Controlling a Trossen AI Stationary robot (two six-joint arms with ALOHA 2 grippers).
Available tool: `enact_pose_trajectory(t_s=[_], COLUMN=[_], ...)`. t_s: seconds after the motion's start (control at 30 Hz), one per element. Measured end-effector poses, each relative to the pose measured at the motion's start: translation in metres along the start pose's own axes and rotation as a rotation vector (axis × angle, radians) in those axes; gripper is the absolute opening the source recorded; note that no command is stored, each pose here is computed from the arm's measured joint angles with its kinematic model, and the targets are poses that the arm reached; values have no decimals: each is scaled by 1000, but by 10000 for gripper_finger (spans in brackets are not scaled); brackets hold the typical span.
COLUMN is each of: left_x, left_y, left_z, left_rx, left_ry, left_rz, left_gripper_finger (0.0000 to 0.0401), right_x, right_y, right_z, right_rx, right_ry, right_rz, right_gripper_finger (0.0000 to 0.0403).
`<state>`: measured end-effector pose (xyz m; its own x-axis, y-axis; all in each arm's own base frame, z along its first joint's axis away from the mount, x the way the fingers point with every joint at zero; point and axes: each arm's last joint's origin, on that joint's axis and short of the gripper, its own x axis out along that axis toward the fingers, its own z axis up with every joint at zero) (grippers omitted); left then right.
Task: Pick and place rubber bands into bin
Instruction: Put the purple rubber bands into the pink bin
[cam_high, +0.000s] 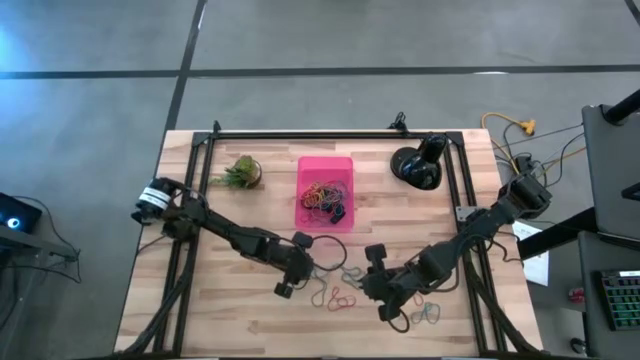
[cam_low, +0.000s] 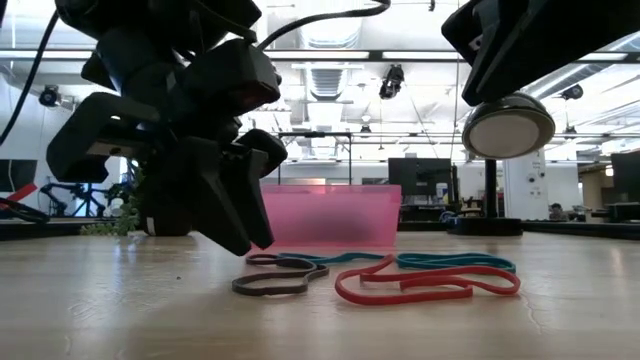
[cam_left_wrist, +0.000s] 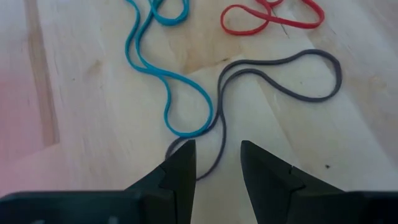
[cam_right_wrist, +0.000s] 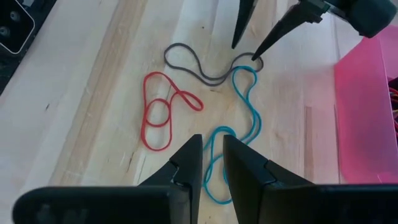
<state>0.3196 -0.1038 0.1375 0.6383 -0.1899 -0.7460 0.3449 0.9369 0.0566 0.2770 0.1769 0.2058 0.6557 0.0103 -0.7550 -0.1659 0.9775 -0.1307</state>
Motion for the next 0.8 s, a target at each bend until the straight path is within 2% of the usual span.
enact_pose_trajectory(t_s=[0.17,0.37,0.53,0.67,0.8], left_x=[1,17,25,25,24], left_y=[2,8,12,13,13], left_z=[-1,-7,-8,-9,-11], left_rx=[-6,-6,-18,-20,-18], left_ry=[-17,-3,17,23,50], left_rz=[-15,-82,-94,-90,-90], left_gripper_finger=[111,111,108,78,26], right_x=[0,0,0,0,0], right_y=[0,0,0,1,1], right_z=[0,0,-1,-1,-1], right_rx=[0,6,18,15,15], right_ry=[0,-2,4,4,5], right_rz=[0,1,0,1,1], right_gripper_finger=[59,59,59,59,59])
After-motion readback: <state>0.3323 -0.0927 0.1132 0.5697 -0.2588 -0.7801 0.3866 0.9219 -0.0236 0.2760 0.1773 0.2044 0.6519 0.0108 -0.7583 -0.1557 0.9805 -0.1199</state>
